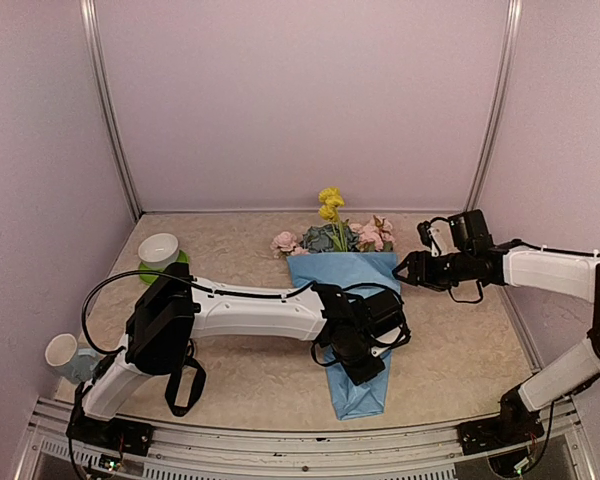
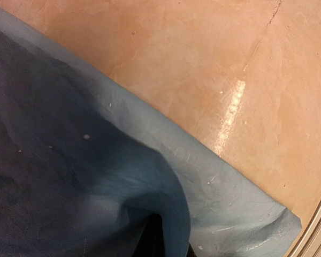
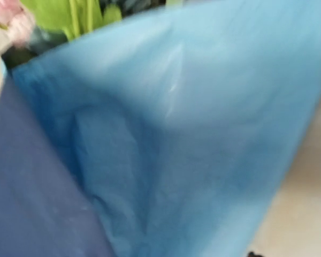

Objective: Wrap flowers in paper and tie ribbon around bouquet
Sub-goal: Fold the 2/3-folded wrapping paper at the center of the board, then adjust the folded bouquet at the center of the board.

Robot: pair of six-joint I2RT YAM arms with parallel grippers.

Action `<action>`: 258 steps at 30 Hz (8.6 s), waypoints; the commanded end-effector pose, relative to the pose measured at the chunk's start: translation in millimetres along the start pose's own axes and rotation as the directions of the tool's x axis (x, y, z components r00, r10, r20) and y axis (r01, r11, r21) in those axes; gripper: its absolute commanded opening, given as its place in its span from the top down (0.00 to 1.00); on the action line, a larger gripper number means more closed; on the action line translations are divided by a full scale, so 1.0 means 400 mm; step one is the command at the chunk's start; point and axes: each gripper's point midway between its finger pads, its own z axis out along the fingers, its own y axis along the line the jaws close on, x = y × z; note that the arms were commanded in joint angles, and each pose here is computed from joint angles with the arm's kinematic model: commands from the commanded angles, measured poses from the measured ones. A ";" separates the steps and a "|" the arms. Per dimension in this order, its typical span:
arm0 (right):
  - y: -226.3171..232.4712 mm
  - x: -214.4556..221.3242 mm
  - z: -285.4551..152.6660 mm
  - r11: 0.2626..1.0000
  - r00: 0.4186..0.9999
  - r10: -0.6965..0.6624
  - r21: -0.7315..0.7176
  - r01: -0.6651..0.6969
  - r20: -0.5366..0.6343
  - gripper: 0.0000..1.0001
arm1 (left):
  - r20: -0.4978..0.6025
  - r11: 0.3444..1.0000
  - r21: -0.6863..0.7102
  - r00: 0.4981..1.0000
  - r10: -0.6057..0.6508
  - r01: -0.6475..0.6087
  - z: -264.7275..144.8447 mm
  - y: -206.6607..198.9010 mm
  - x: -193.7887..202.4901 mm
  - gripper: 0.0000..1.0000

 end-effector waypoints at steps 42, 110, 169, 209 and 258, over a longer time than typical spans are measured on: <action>0.020 -0.065 0.017 0.996 0.990 -0.016 -0.082 0.028 0.140 1.00 | -0.051 1.000 0.006 0.999 0.013 -0.013 0.015 -0.014 0.052 0.77; -0.064 0.274 0.006 0.968 0.963 0.185 -0.136 -0.213 -0.198 0.05 | -0.124 0.968 0.235 0.985 0.124 -0.092 0.140 -0.156 0.104 0.73; 0.003 0.253 0.078 0.934 0.966 0.196 -0.267 -0.236 -0.168 1.00 | 0.405 0.771 0.090 0.684 -0.607 0.630 -0.226 0.819 0.082 0.56; 0.100 0.274 0.104 0.917 0.965 0.102 -0.353 -0.186 -0.243 1.00 | 0.520 0.719 0.486 0.496 -0.695 0.497 -0.229 0.977 0.013 1.00; 0.216 0.301 0.232 0.936 0.970 0.149 -0.288 -0.201 -0.195 1.00 | 0.017 0.988 -0.138 0.998 -0.062 0.063 -0.127 0.145 0.332 0.81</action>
